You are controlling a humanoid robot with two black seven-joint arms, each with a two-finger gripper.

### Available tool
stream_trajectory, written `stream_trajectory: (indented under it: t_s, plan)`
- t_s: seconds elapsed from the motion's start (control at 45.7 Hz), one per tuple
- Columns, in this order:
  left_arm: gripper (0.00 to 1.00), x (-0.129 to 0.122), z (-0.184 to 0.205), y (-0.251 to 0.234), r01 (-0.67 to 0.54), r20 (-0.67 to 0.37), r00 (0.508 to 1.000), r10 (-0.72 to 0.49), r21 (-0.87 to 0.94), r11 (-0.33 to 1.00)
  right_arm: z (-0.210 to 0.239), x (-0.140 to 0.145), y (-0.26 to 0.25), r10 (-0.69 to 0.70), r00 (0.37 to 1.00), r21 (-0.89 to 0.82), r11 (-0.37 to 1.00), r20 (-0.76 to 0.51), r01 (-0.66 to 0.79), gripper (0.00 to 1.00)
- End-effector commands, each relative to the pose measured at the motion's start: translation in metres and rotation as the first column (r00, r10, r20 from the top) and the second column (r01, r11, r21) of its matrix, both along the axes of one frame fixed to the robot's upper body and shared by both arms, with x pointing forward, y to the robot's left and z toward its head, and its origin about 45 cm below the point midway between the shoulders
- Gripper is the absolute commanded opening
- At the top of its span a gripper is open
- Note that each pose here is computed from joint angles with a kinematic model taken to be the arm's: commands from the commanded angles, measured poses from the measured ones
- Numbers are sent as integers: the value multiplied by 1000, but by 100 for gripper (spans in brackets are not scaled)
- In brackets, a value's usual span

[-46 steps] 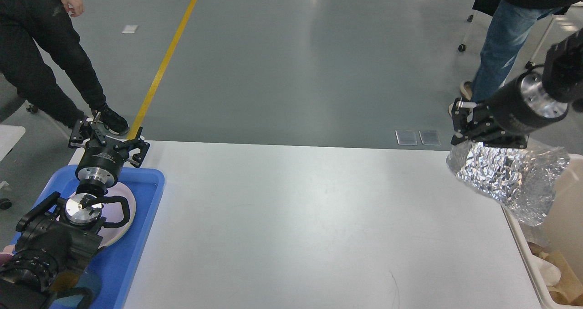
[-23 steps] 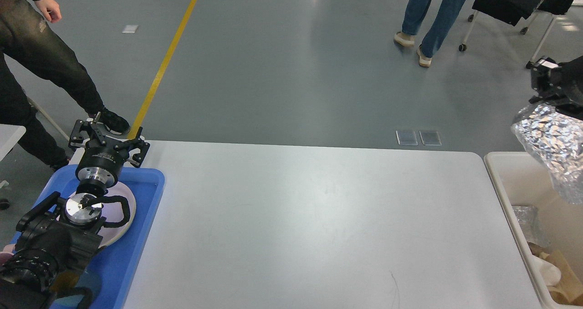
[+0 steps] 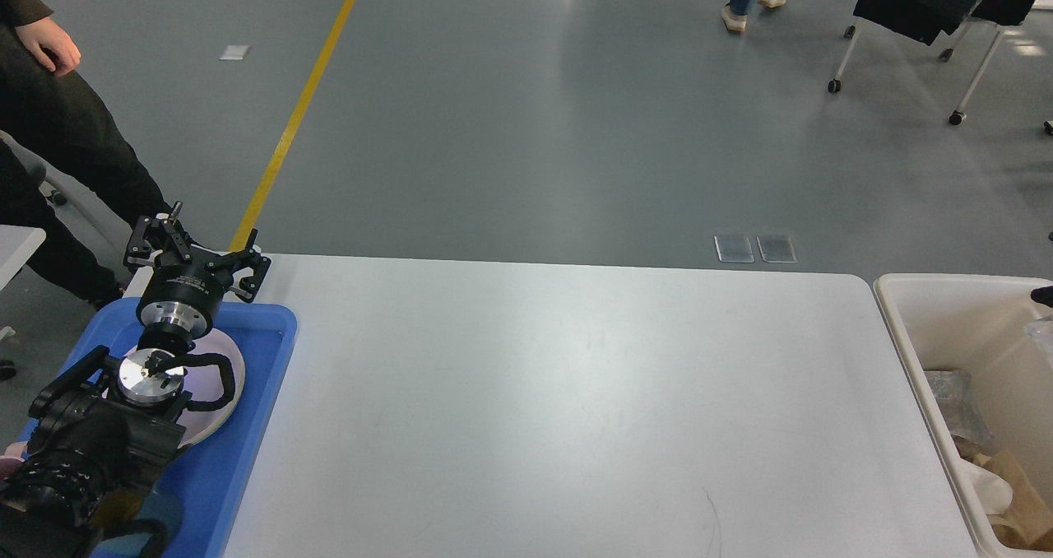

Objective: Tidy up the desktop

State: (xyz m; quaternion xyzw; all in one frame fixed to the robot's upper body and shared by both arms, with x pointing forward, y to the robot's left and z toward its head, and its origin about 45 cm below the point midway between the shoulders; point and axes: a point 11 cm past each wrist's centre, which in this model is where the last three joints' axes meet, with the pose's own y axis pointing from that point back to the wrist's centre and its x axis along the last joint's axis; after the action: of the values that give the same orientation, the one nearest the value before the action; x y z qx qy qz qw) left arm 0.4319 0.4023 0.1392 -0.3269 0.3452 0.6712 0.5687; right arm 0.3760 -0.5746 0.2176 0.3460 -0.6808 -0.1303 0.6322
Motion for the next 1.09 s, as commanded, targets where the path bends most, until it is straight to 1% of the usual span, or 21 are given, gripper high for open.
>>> stream_trajectory:
  t_s: [0.0, 0.197, 0.306, 0.46, 0.525, 0.569, 0.613, 0.657, 0.7, 0.766, 0.832, 0.919, 0.985, 1.029, 1.073]
  plan:
    - [96, 0, 0, 0, -1, 0, 1000, 1, 0, 1000, -12, -5, -4, -16, 1000, -32, 999, -9, 16, 100]
    - [96, 0, 0, 0, 0, 0, 1000, 0, 1, 1000, -21, -7, 1, -11, 1000, -22, 1000, -25, 10, 100]
    - [96, 0, 0, 0, -1, 0, 1000, 1, 0, 1000, -20, -4, 3, -19, 1000, -5, 1000, -5, 19, 100]
    - [96, 0, 0, 0, 0, 0, 1000, 0, 1, 1000, -17, 9, 15, -34, 997, 78, 997, 74, 28, 100]
    - [96, 0, 0, 0, 0, 0, 1000, 0, 1, 1000, -10, 25, 27, -31, 984, 151, 989, 175, 5, 100]
    - [96, 0, 0, 0, -1, 0, 1000, 1, 0, 1000, -3, 42, 41, -39, 955, 235, 971, 294, -33, 100]
    - [96, 0, 0, 0, -1, 0, 1000, 1, 0, 1000, 3, 56, 52, -65, 911, 317, 946, 407, -74, 100]
    - [96, 0, 0, 0, -1, 0, 1000, 1, 0, 1000, 10, 66, 61, -105, 869, 384, 918, 483, -103, 100]
    - [96, 0, 0, 0, -1, 0, 1000, 1, 0, 1000, 13, 71, 67, -138, 842, 432, 894, 521, -120, 100]
    - [96, 0, 0, 0, 0, 0, 1000, 0, 1, 1000, 11, 74, 77, -169, 822, 483, 864, 543, -142, 100]
    - [96, 0, 0, 0, 1, 0, 1000, -1, -1, 1000, 9, 80, 92, -172, 806, 520, 833, 567, -188, 100]
    - [96, 0, 0, 0, -1, 0, 1000, 1, 0, 1000, 11, 88, 110, -149, 746, 518, 805, 649, -290, 100]
    - [96, 0, 0, 0, 0, 0, 1000, 0, 1, 1000, 5, 87, 116, -150, 686, 503, 791, 711, -349, 100]
    - [96, 0, 0, 0, -1, 0, 1000, 1, 0, 1000, 7, 89, 123, -160, 622, 487, 775, 767, -402, 100]
    - [96, 0, 0, 0, -1, -1, 1000, 1, 1, 1000, 8, 89, 131, -176, 539, 462, 759, 824, -459, 100]
